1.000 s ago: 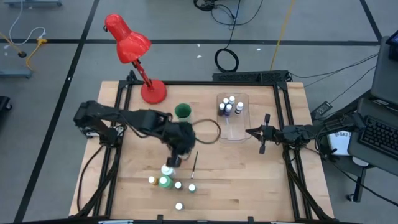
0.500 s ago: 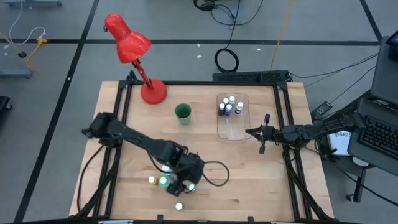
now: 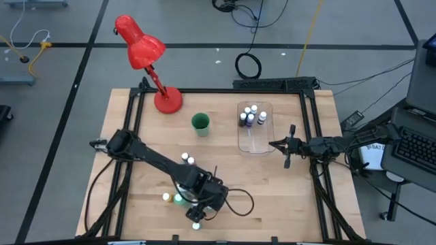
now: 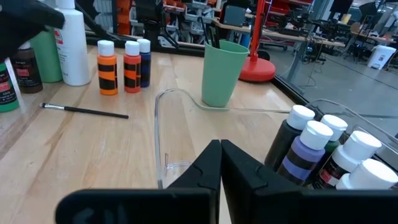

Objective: Pick & Place Paint Supplies
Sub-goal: Put the green paint bottle into the transparent bin

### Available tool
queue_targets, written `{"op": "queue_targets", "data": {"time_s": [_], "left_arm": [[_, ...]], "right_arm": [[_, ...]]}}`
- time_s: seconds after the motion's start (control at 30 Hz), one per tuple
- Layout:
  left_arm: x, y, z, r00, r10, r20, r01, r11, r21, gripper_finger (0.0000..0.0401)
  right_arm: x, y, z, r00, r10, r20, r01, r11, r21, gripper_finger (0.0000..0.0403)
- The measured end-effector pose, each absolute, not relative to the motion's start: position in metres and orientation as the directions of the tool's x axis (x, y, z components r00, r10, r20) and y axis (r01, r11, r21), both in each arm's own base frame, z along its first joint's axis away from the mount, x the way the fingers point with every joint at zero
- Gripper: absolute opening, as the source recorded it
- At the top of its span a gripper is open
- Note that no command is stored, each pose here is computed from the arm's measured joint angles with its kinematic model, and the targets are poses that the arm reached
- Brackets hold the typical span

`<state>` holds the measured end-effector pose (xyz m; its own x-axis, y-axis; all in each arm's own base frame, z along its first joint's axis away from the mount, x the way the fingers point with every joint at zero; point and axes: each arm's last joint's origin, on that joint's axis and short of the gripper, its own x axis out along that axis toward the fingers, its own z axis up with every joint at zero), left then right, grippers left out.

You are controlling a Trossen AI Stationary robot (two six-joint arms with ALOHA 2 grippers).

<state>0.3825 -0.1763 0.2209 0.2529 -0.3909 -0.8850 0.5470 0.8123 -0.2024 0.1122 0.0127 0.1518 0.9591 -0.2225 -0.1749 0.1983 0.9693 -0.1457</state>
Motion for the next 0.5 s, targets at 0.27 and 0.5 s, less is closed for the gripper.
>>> {"op": "queue_targets", "data": {"time_s": [0.27, 0.5], "left_arm": [[0.3833, -0.1758, 0.2195, 0.264, -0.368, -0.892, 0.557, 0.813, -0.171, 0.0302], [0.3846, -0.1727, 0.2202, 0.268, -0.368, -0.89, 0.554, 0.815, -0.17, 0.0239]], "right_arm": [[0.1121, 0.0128, 0.1518, 0.959, -0.222, -0.175, 0.198, 0.969, -0.146, 0.0004], [0.1121, 0.0127, 0.1516, 0.959, -0.222, -0.176, 0.198, 0.969, -0.146, 0.0004]]}}
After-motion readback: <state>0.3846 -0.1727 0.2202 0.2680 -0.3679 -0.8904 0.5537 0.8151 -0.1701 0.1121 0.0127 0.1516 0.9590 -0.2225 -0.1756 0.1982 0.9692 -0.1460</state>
